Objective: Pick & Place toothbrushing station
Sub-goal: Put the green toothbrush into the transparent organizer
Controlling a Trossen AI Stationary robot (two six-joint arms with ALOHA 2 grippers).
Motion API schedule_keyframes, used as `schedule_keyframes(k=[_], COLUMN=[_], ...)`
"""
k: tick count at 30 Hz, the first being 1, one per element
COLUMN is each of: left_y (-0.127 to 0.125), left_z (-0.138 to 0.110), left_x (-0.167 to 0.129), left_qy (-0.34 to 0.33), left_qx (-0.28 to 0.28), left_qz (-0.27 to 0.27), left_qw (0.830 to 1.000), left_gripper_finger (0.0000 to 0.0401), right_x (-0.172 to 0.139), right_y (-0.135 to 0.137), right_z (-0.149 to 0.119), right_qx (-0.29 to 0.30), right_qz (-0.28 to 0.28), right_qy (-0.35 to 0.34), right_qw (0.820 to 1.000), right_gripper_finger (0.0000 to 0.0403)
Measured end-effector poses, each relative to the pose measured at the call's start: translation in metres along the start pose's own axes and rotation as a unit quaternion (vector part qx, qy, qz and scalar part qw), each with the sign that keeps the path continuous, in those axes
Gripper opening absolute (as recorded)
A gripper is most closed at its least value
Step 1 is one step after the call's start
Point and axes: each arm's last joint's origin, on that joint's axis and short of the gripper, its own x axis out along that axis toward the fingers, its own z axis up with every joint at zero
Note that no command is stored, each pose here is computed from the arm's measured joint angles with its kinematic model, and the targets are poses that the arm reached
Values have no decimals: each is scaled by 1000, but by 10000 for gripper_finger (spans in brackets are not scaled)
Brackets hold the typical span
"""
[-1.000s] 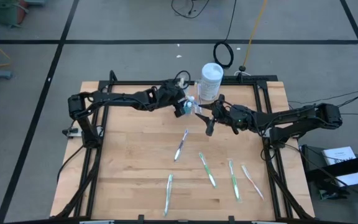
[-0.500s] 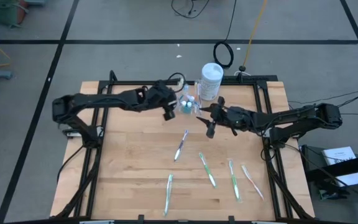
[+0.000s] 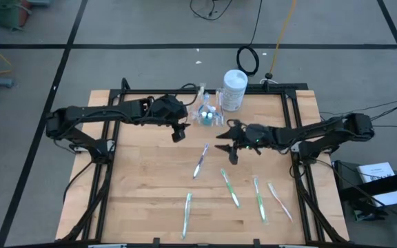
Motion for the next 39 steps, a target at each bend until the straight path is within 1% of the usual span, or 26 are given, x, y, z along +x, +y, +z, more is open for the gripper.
schedule_keyframes(k=[2, 5, 7, 10, 12, 14, 15, 17, 20, 21, 23, 25, 26, 29, 32, 35, 37, 39], left_y=[1, 9, 14, 22, 27, 33, 36, 40, 46, 48, 49, 50, 49, 49, 49, 49, 47, 45], left_z=[-1, 1, 1, 3, 3, 3, 3, 2, -2, -3, -9, -12, -13, -13, -11, -12, -11, -11], left_x=[-1, -13, -23, -39, -47, -52, -53, -52, -44, -41, -34, -30, -28, -28, -28, -28, -28, -28], left_qy=[3, -10, -18, -37, -47, -54, -53, -53, -59, -64, -68, -85, -86, -87, -95, -94, -96, -100], left_qx=[17, -4, -5, 4, 13, 17, 16, 11, 4, -1, -16, -33, -35, -22, -20, -19, -18, -15], left_qz=[11, 45, 61, 75, 83, 93, 97, 104, 113, 117, 119, 121, 121, 121, 123, 121, 110, 87], left_qw=[1000, 999, 998, 996, 995, 994, 994, 993, 992, 991, 990, 988, 988, 989, 988, 988, 989, 991], left_gripper_finger=[214, 214, 214, 214, 214, 214, 214, 214, 214, 214, 214, 214, 214, 214, 214, 214, 214, 214], right_x=[10, 27, 37, 50, 58, 62, 63, 64, 58, 56, 50, 44, 43, 41, 44, 48, 51, 53], right_y=[8, 23, 34, 53, 65, 75, 79, 87, 99, 104, 112, 115, 116, 114, 108, 98, 94, 89], right_z=[-4, -4, -1, 2, 3, 2, 1, -3, -16, -21, -28, -32, -34, -44, -59, -78, -84, -91], right_qx=[0, -8, -10, -2, -3, 11, 26, 78, 159, 172, 183, 207, 217, 223, 239, 239, 245, 257], right_qz=[13, 14, 13, 2, -26, -55, -64, -73, -72, -66, -70, -89, -97, -133, -148, -169, -158, -145], right_qy=[2, 2, 14, 66, 106, 150, 183, 248, 352, 377, 403, 413, 412, 406, 405, 385, 359, 342], right_qw=[1000, 1000, 1000, 998, 994, 987, 981, 963, 920, 908, 894, 882, 880, 876, 870, 875, 886, 892], right_gripper_finger=[183, 183, 183, 183, 183, 183, 183, 183, 183, 183, 183, 183, 183, 183, 183, 182, 182, 182])
